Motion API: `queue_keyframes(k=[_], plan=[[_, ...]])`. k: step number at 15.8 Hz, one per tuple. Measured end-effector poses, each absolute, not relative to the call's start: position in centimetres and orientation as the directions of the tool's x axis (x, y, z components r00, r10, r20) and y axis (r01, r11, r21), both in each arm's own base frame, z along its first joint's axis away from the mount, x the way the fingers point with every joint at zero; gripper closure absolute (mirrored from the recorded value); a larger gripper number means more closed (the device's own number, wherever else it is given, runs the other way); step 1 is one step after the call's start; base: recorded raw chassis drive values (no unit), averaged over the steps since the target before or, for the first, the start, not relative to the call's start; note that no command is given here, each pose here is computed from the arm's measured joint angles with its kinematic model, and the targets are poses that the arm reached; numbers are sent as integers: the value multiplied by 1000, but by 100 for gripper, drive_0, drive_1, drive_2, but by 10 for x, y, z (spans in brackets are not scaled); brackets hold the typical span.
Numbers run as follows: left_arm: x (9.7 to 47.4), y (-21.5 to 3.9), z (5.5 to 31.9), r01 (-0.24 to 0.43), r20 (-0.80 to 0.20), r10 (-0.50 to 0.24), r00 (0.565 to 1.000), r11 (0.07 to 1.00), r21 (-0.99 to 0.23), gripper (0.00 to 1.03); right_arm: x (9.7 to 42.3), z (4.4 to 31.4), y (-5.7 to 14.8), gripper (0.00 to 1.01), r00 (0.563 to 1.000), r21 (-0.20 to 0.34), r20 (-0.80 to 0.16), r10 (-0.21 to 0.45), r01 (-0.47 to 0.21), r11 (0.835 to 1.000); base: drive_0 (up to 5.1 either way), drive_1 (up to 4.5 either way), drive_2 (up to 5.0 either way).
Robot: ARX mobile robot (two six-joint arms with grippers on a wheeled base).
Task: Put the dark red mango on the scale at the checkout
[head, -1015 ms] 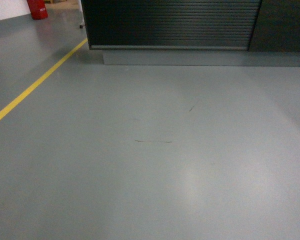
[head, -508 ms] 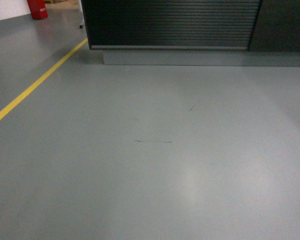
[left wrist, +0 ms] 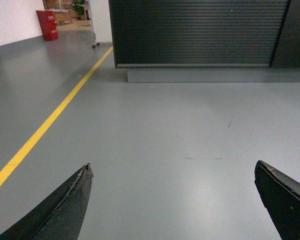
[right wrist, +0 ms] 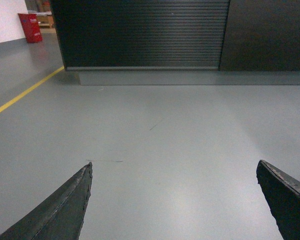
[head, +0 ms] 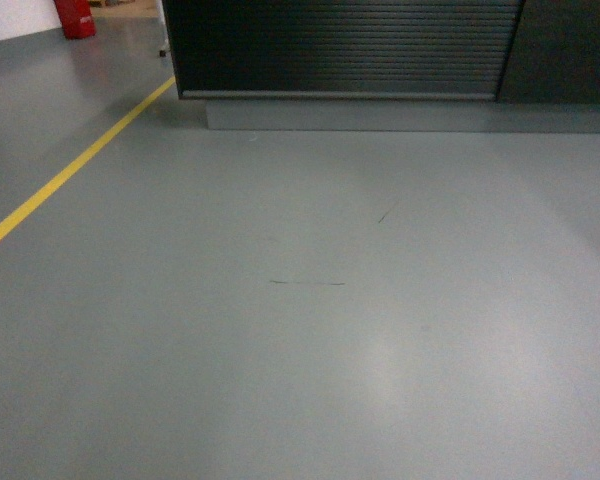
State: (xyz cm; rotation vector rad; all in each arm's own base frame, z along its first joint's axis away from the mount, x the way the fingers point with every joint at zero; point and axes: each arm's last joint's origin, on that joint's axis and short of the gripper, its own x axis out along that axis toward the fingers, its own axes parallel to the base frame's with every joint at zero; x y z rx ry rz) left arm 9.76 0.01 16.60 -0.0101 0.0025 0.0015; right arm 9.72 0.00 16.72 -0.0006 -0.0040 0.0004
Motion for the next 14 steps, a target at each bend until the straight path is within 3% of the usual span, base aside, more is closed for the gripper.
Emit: queue_keyframes(k=[14], plan=[[98, 0, 166, -2, -2, 2, 1000, 1000, -10, 5, 97, 167, 0, 3, 1000, -1, 4, 0, 0, 1000, 0, 0, 0]])
